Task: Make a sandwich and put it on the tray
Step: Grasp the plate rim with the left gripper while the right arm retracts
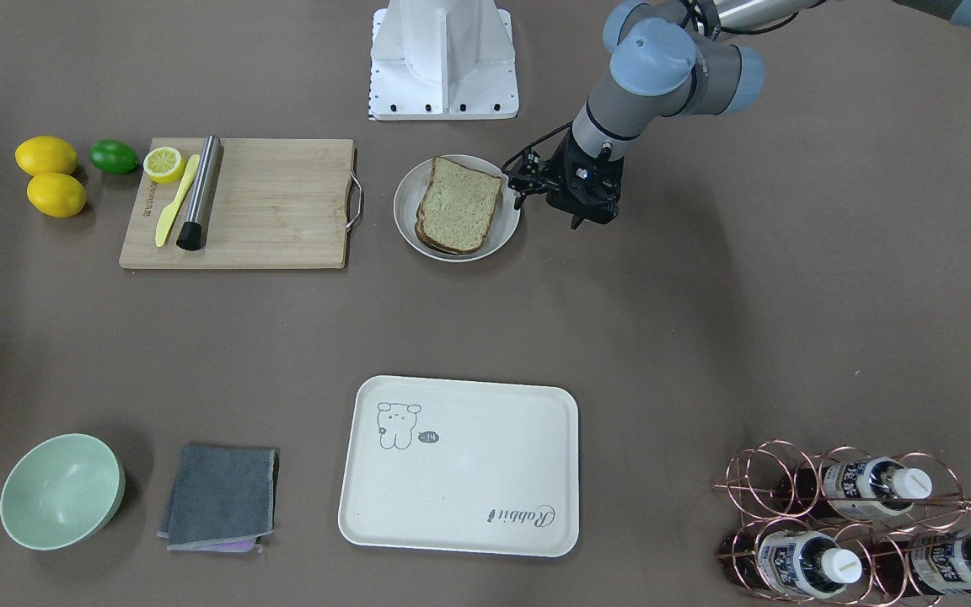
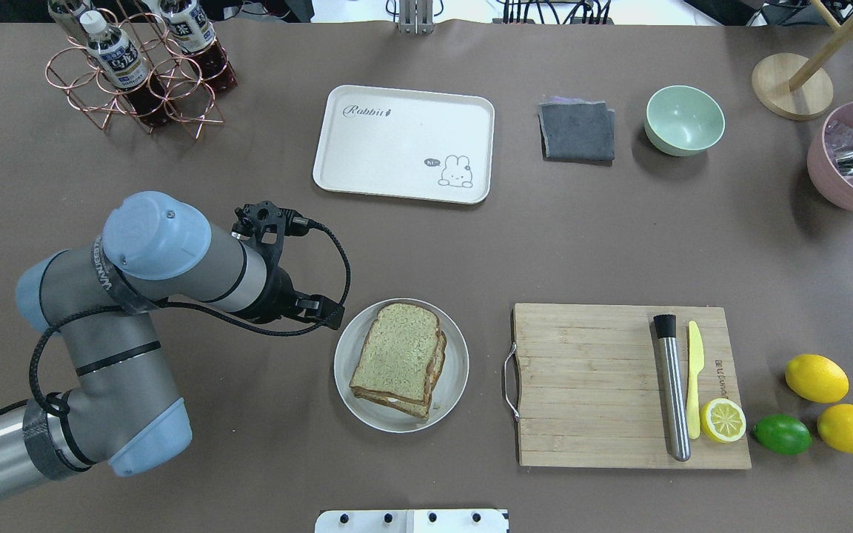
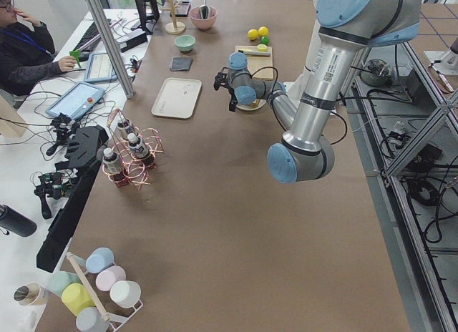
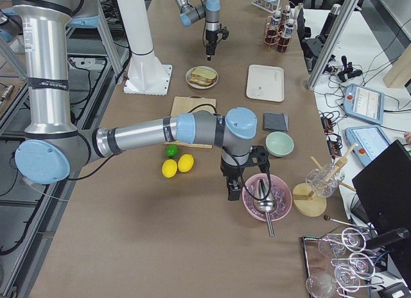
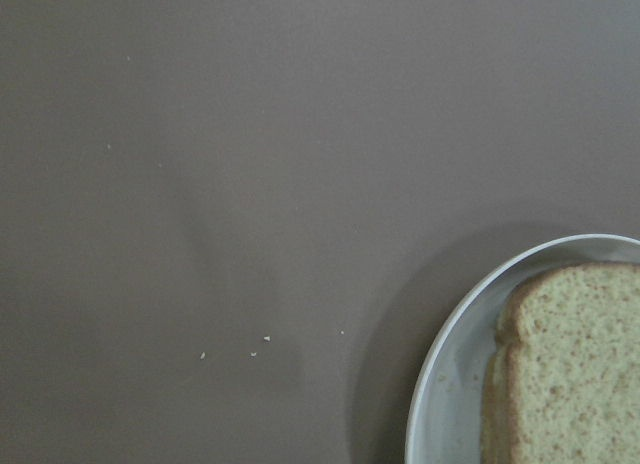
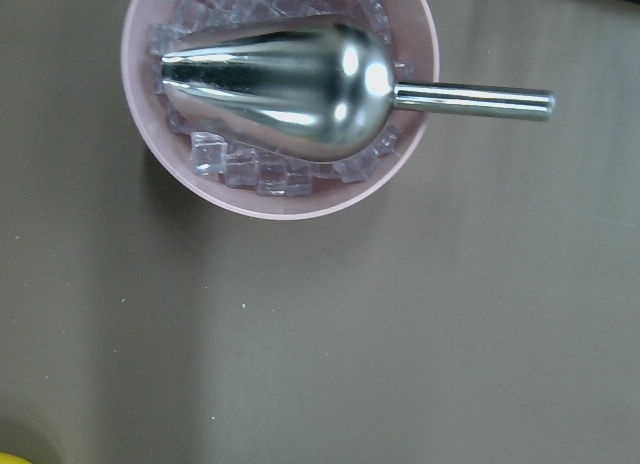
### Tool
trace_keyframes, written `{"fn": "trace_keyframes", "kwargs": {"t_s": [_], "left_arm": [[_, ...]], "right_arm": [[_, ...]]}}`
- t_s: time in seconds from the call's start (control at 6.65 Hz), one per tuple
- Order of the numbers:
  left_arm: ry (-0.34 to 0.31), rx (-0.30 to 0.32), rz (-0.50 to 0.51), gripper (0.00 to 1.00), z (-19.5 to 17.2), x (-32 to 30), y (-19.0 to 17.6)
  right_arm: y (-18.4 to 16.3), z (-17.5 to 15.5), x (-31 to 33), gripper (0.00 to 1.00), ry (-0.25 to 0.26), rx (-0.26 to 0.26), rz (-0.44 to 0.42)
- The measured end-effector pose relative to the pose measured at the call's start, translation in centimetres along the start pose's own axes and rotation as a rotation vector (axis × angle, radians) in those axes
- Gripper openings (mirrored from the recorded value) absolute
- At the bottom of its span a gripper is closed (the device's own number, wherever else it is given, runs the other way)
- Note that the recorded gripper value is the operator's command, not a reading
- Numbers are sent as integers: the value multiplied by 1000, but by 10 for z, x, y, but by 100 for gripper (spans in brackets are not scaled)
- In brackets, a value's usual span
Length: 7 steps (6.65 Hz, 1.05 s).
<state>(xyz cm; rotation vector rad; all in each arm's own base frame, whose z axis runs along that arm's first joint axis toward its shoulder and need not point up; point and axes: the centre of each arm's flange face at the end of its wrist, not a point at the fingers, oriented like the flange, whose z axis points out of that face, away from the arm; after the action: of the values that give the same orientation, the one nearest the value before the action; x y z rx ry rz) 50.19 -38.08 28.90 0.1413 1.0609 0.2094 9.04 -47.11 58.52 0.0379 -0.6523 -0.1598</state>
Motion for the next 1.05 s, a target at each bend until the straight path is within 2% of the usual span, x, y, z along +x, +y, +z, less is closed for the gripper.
{"fn": "trace_keyframes", "kwargs": {"t_s": [0.15, 0.3, 0.45, 1.05], "left_arm": [[16, 5, 6, 50, 14, -2, 3], [36, 12, 11, 43, 23, -3, 3], [51, 17, 15, 40, 25, -2, 2], [73, 12, 27, 40, 27, 8, 6]], "right_arm": [[4, 3, 10, 100, -3, -6, 15], [4, 4, 14, 100, -4, -7, 20], [4, 4, 15, 100, -5, -7, 22], [4, 5, 16, 100, -5, -8, 23]]}}
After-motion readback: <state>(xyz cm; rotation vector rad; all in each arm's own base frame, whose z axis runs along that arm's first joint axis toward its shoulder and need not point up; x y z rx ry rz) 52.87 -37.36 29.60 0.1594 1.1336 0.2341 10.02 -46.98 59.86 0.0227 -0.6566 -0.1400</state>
